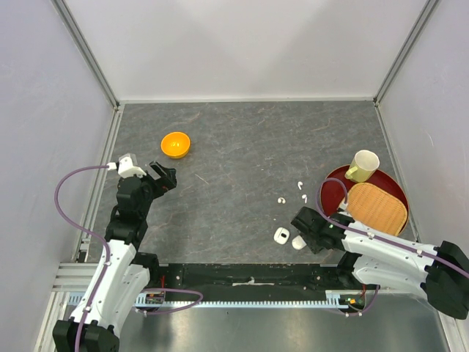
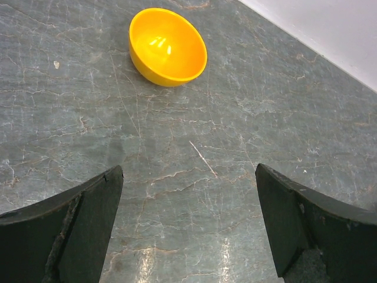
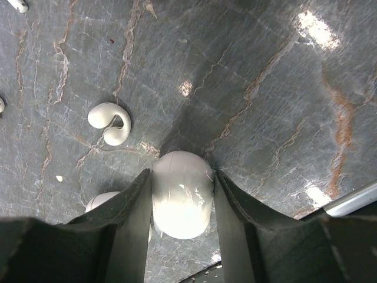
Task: Insert the wireless bluetooth earbuds into the charging case
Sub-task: Pick up the charging case at the center of the board.
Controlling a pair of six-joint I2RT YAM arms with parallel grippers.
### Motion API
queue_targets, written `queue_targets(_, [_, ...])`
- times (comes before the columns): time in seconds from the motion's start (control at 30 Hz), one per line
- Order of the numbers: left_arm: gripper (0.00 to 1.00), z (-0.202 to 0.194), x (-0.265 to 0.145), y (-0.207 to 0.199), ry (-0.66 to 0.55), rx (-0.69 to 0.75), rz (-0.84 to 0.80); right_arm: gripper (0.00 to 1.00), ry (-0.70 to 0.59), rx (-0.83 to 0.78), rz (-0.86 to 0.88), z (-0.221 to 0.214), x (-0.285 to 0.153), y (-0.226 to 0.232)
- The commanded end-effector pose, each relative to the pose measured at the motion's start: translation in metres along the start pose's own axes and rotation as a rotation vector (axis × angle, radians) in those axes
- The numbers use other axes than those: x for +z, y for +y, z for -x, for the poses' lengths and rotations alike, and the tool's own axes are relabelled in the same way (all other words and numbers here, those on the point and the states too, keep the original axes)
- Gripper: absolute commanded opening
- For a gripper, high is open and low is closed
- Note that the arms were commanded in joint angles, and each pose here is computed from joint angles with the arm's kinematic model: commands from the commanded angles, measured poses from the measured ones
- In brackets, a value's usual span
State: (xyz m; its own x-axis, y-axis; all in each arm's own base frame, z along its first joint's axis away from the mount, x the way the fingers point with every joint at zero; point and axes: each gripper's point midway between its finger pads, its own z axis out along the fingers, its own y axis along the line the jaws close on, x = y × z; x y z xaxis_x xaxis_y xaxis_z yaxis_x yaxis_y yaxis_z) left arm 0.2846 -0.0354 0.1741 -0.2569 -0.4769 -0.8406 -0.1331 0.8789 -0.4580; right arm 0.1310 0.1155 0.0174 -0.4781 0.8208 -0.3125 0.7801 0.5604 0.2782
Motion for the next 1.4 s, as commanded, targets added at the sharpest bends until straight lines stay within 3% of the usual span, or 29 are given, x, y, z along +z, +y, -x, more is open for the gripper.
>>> queue_targets(0.0, [1.0, 0.006, 0.0, -0.006, -0.012, 0.015, -0.028, 0.2, -0.016, -0.012, 0.022, 0.003, 0.0, 0.006])
queue_targets(0.03, [1.0, 0.007, 0.0, -0.009, -0.014, 0.016, -0.04, 0.13, -0.016, -0.016, 0.034, 0.004, -0.002, 0.008])
queue_targets(0.17, [1.0, 0.003, 0.0, -0.02, 0.015, 0.021, -0.101, 0.0, -0.012, -0.033, 0.137, 0.007, -0.016, 0.03])
queue_targets(0.47, [1.0, -0.001, -0.009, -0.065, 0.063, 0.057, -0.359, 0.0, -0.077, -0.046, 0.473, 0.028, -0.074, 0.108])
queue_targets(0.67, [1.0, 0.002, -0.022, -0.106, 0.049, -0.034, -0.598, 0.0, -0.159, -0.046, 0.621, 0.04, -0.109, 0.169])
queue_targets(0.8, [1.0, -0.004, -0.023, -0.119, 0.062, -0.053, -0.641, 0.0, -0.168, -0.04, 0.7, 0.039, -0.128, 0.209])
queue_targets(1.1, [1.0, -0.019, -0.023, -0.164, 0.057, 0.011, -0.694, 0.0, -0.009, 0.068, 0.844, 0.037, -0.13, 0.293])
queue_targets(1.37, [0.99, -0.061, -0.018, -0.197, 0.106, 0.059, -0.767, 0.0, 0.18, 0.148, 0.919, -0.001, -0.103, 0.291])
